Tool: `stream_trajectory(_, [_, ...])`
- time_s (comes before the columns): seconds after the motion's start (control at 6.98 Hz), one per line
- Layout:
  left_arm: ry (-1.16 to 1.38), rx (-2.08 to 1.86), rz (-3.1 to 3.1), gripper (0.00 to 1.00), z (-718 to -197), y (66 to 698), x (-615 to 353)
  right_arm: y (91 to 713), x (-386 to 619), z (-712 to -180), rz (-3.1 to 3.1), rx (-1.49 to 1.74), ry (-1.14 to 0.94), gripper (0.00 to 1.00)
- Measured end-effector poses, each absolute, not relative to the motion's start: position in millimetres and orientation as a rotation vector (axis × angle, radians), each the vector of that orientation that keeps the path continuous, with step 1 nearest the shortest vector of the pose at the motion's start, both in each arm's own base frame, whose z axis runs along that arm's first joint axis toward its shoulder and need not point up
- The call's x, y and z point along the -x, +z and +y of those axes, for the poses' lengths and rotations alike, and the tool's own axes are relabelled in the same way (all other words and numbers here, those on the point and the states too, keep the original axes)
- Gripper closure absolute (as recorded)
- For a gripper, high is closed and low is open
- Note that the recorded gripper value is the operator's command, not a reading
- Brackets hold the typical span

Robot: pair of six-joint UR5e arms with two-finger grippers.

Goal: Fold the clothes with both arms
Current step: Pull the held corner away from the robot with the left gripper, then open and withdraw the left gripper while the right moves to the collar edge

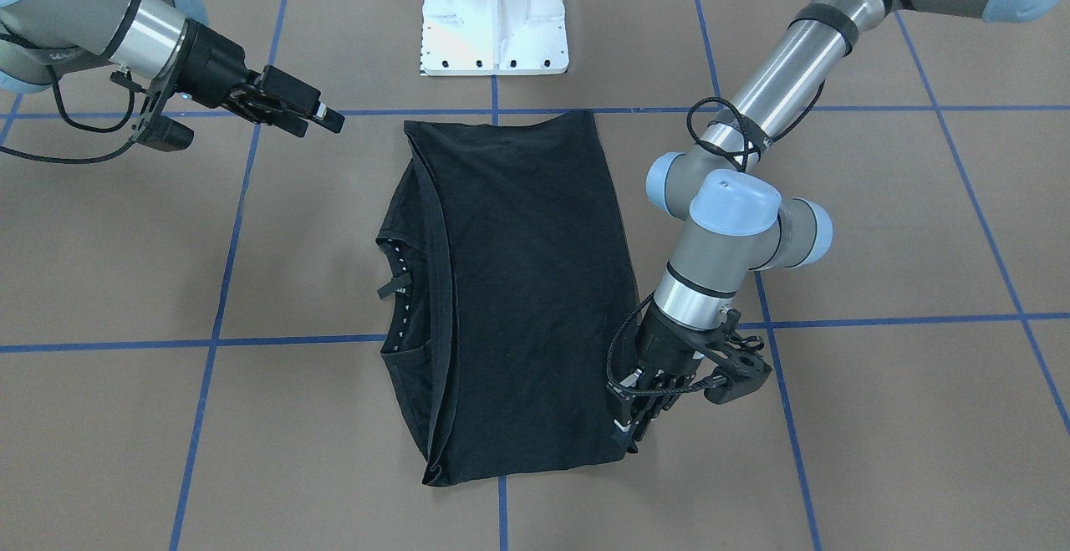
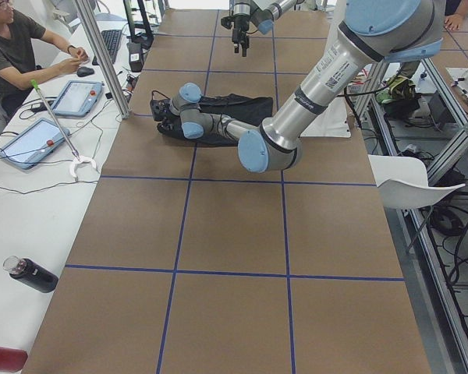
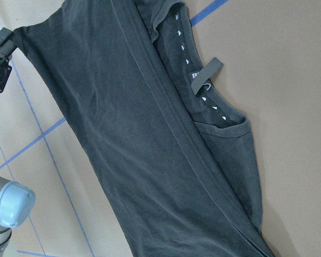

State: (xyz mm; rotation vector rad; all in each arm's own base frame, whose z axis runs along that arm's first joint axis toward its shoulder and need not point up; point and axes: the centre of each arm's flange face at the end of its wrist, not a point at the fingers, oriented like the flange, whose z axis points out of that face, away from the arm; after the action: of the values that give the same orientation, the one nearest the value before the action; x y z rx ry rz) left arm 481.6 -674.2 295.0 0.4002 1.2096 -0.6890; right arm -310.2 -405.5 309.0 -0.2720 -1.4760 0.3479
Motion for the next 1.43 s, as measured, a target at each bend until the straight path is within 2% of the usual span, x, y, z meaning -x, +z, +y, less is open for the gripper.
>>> stream_trajectory(0.43, [-0.750,-0.482,1.193,0.00,-684.5,313.5,-421.9,311.7,312.4,-407.6,-1.472,0.262,0.344,0.00])
stream_trajectory(0.86, [-0.724,-0.495,1.263,0.00,-632.7,323.7,-370.5,306.8,325.5,-417.5,-1.430,0.115,0.234,0.00])
stream_trajectory(1.15, [-0.704,-0.480,1.282,0.00,-602.6,336.9,-350.1,283.8,361.0,-428.9,-1.319,-0.008,0.138,0.00])
stream_trajectory(1.43, [-0.694,-0.459,1.277,0.00,-587.1,353.9,-342.3,273.4,411.6,-417.8,-1.179,-0.080,0.074,0.00])
